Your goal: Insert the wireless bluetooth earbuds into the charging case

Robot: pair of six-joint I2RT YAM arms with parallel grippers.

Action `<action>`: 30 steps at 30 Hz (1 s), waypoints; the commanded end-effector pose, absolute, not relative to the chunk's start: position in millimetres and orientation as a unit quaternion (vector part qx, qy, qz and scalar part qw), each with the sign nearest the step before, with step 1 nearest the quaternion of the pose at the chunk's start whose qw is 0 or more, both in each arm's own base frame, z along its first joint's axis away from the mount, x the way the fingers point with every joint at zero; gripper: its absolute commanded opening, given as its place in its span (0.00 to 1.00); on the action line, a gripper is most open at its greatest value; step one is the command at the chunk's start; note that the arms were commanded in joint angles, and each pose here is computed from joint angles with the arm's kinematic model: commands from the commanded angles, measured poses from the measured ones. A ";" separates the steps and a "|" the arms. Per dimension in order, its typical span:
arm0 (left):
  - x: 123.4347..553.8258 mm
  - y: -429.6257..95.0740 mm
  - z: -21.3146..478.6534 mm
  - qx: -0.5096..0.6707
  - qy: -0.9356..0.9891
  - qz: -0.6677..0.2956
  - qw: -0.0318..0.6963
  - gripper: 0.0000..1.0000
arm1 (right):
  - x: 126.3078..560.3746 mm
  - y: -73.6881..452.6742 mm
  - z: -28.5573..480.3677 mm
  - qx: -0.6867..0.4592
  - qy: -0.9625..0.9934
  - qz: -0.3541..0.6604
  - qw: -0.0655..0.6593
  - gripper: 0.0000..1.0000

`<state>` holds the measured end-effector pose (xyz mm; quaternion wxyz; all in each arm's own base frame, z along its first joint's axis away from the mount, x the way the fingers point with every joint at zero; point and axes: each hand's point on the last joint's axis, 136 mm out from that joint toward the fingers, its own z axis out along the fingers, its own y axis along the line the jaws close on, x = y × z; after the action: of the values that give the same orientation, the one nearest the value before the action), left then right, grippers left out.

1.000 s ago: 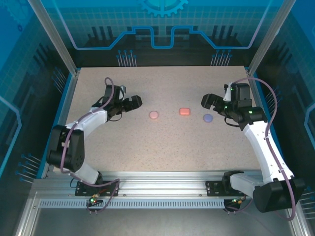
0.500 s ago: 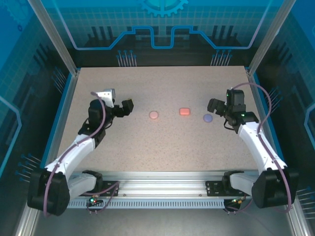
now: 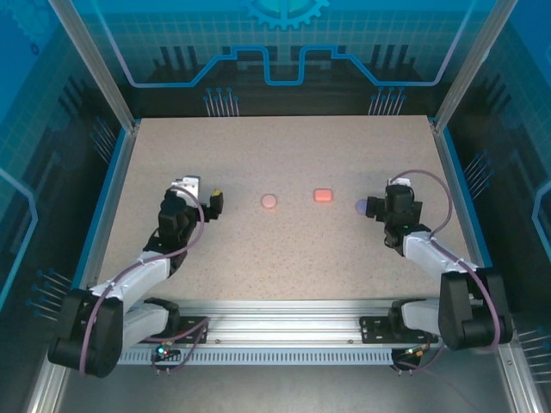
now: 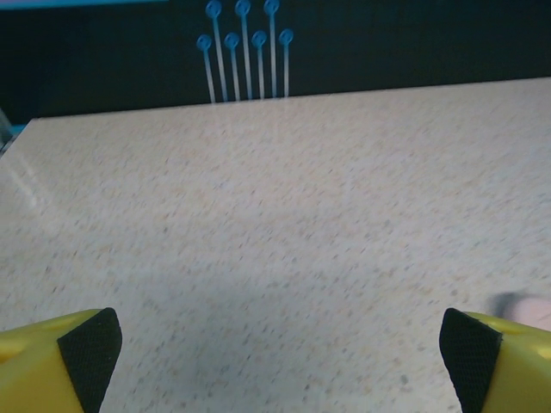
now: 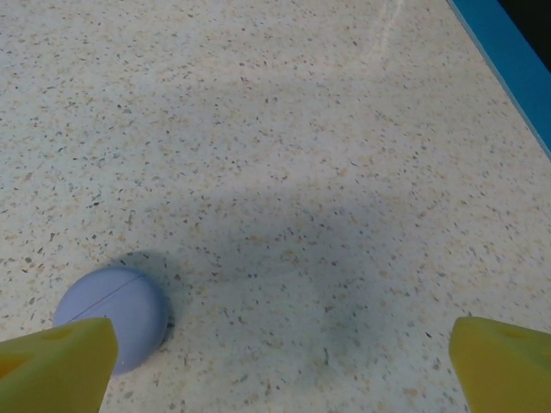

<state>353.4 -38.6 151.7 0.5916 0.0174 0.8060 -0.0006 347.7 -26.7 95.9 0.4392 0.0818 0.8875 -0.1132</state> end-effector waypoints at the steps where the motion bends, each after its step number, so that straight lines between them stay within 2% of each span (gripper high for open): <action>1: 353.2 -25.6 147.8 -0.005 0.792 0.030 0.610 0.99 | 373.2 -17.6 119.5 0.064 0.845 -0.115 0.519 1.00; 6: 360.0 -22.4 130.0 -0.012 0.786 0.040 0.617 0.99 | 379.9 -6.6 122.6 0.039 0.825 -0.096 0.556 1.00; 11: 368.4 -34.4 118.8 0.030 0.789 0.023 0.613 0.99 | 378.6 3.4 115.6 0.013 0.800 -0.069 0.595 1.00; 16: 372.1 -32.6 111.8 0.031 0.795 -0.003 0.606 0.99 | 386.9 5.3 103.9 0.002 0.802 -0.048 0.595 1.00; 18: 373.1 -28.3 106.2 0.023 0.794 -0.013 0.607 0.99 | 391.5 5.8 97.3 -0.002 0.820 -0.024 0.572 1.00; 25: 396.3 -8.6 88.4 -0.023 0.832 -0.035 0.553 0.99 | 393.9 6.9 95.0 -0.003 0.828 -0.029 0.560 1.00; 30: 396.5 -4.0 88.5 -0.034 0.834 -0.048 0.548 0.99 | 394.5 7.3 96.4 -0.003 0.826 -0.049 0.562 1.00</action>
<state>398.5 3.9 95.7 0.5664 -0.0310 0.8234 -0.0168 388.8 6.6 90.5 0.5543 -0.0021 0.8314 -0.0378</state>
